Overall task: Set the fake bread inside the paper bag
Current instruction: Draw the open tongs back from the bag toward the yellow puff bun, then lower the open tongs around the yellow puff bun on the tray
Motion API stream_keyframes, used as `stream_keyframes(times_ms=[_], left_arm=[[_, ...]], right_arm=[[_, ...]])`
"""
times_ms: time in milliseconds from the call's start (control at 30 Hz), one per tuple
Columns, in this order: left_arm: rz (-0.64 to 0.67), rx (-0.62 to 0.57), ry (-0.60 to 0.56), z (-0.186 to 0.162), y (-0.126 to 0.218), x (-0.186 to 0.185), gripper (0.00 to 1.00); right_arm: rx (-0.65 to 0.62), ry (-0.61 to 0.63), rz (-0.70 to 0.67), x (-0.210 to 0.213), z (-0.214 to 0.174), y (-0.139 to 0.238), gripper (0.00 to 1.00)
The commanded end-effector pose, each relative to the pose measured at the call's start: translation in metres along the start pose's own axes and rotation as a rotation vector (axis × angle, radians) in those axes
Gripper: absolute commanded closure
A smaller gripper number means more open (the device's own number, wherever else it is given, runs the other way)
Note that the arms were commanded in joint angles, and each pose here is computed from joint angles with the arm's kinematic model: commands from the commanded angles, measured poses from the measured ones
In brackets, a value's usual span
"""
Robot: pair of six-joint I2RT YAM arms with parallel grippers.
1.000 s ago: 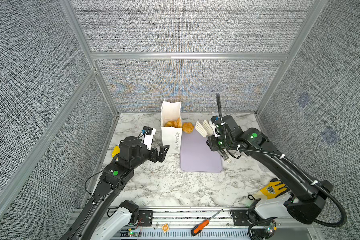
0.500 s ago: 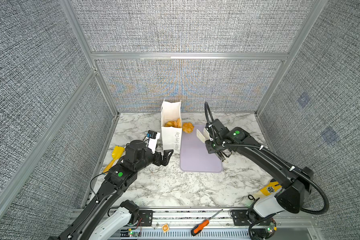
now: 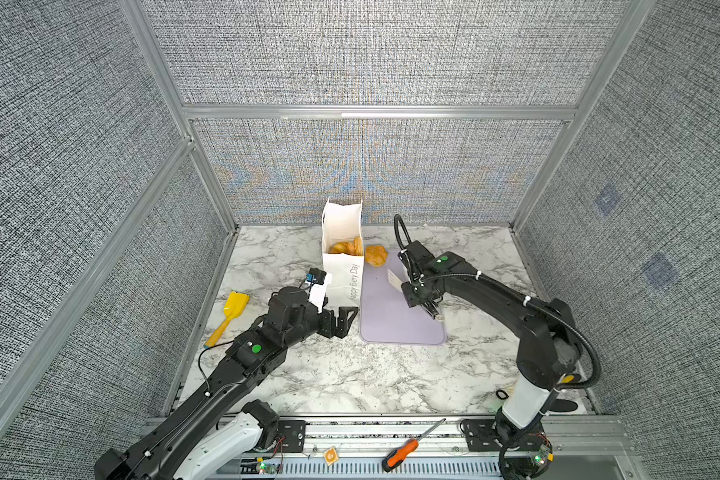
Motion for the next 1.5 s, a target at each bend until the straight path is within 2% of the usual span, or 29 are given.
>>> stream_keyframes(times_ms=[0,567,767,1000,1467], left_arm=[[0.028,-0.039,0.017,0.004,-0.003,0.0,0.01],[0.122,0.019,0.055,-0.028,-0.037,-0.011,0.01],[0.16,0.029,0.067,-0.037,-0.039,-0.006,0.01],[0.2,0.041,0.028,-0.04,-0.039,-0.001,0.01],[0.196,0.055,0.009,-0.043,-0.042,-0.001,0.01]], right_arm=[[-0.039,0.028,0.017,0.002,0.016,-0.01,0.48],[-0.045,0.036,0.051,-0.006,0.056,-0.062,0.45],[-0.037,0.049,0.038,-0.007,0.064,-0.073,0.44],[-0.052,0.046,0.021,-0.008,0.074,-0.079,0.43],[-0.055,0.047,0.003,-0.007,0.088,-0.092,0.4]])
Point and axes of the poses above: each gripper's point midway between its finger pads, its own y axis back along the fingers, its own x axis along the line the jaws close on, z = x × y, the point moved 7 cm from there along y, back along the fingers, and after that the axes turned 4 degrees about y, right-handed, at the moved point
